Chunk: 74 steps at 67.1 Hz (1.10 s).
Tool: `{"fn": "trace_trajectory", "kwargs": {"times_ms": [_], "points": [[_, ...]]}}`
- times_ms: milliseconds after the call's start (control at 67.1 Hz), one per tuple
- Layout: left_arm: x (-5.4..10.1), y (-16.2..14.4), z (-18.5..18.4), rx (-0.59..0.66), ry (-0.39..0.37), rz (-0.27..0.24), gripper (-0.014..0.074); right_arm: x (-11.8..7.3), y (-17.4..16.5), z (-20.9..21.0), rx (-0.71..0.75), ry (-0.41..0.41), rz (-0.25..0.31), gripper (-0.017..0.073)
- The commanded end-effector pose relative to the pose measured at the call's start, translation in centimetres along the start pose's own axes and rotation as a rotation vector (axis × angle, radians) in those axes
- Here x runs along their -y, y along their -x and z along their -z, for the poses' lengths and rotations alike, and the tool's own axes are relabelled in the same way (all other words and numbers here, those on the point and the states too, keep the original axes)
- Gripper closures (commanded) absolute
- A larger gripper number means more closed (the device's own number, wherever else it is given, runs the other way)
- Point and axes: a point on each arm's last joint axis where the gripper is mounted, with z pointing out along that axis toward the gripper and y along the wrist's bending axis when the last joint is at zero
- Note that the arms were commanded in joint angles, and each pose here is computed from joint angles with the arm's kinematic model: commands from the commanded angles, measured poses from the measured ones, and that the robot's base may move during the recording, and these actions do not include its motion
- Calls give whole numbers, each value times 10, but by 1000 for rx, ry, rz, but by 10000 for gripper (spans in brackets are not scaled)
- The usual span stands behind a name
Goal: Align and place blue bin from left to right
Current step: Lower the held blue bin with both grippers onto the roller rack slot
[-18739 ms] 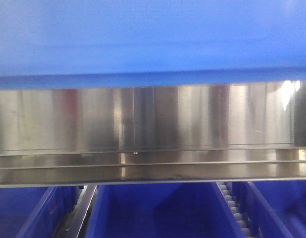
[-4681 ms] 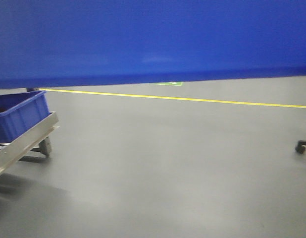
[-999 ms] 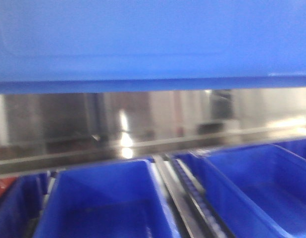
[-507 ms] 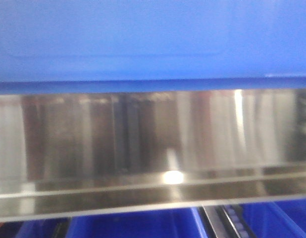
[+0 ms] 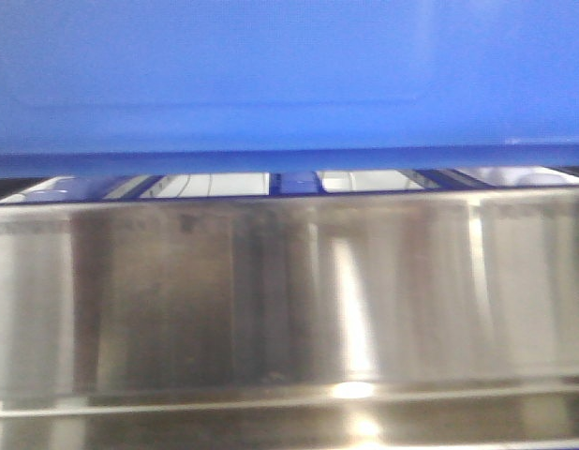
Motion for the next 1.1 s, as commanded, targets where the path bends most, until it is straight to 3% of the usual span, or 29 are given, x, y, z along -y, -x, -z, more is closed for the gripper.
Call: {"fn": "trace_trajectory", "kwargs": {"times_ms": [0, 1088], "points": [[11, 6, 6, 77, -111, -3, 704, -23, 19, 11, 211, 247, 3, 639], [11, 6, 6, 77, -111, -3, 704, -23, 19, 11, 211, 247, 3, 639]]}}
